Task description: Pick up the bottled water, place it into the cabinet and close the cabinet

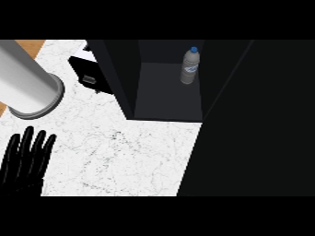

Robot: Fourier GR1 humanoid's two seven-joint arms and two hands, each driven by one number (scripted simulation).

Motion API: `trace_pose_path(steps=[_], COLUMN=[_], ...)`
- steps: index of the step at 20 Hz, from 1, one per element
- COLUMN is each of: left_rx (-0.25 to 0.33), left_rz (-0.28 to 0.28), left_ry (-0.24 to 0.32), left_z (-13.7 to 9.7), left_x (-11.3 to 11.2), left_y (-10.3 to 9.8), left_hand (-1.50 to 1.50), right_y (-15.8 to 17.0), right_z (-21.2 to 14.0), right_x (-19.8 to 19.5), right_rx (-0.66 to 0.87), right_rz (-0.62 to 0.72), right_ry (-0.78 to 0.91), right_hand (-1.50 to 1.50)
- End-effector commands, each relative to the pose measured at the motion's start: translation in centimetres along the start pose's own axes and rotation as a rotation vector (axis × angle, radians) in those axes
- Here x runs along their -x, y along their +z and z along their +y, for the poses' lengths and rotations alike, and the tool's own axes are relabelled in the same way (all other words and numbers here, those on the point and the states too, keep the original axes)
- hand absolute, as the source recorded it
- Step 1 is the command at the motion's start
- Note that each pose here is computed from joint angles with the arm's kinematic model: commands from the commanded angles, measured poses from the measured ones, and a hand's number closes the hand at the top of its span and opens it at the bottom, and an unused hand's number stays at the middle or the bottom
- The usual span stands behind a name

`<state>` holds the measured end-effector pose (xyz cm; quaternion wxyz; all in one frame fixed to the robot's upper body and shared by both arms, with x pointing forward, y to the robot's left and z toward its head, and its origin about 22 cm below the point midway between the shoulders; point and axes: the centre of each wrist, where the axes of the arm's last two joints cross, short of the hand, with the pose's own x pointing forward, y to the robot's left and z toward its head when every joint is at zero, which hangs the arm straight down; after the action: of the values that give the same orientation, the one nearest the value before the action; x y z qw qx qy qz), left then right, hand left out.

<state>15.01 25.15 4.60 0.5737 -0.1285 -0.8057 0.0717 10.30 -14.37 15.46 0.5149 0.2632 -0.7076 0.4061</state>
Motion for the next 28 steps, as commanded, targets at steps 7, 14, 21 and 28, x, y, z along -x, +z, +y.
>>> trace_pose_path(steps=[7,14,21,28], left_rx=[0.019,0.03,0.046,0.088], left_rz=[0.009,0.004,-0.007,-0.043], left_ry=[0.002,0.007,0.018,0.027], left_z=[1.7,1.9,2.1,2.4], left_x=[-0.5,-0.9,-1.1,-1.6], left_y=[0.1,0.6,0.3,-0.4], left_hand=[-1.5,-1.5,-1.5,-1.5], right_y=[-4.0,-4.4,-4.3,-5.0], right_z=[0.9,0.5,0.1,1.1], right_x=[-0.9,-0.5,0.0,1.7], right_rx=[0.046,0.031,0.029,-0.137], right_rz=[-0.053,-0.046,-0.053,-0.003], right_ry=[0.034,0.026,-0.043,-0.213], right_hand=[1.5,1.5,1.5,1.5])
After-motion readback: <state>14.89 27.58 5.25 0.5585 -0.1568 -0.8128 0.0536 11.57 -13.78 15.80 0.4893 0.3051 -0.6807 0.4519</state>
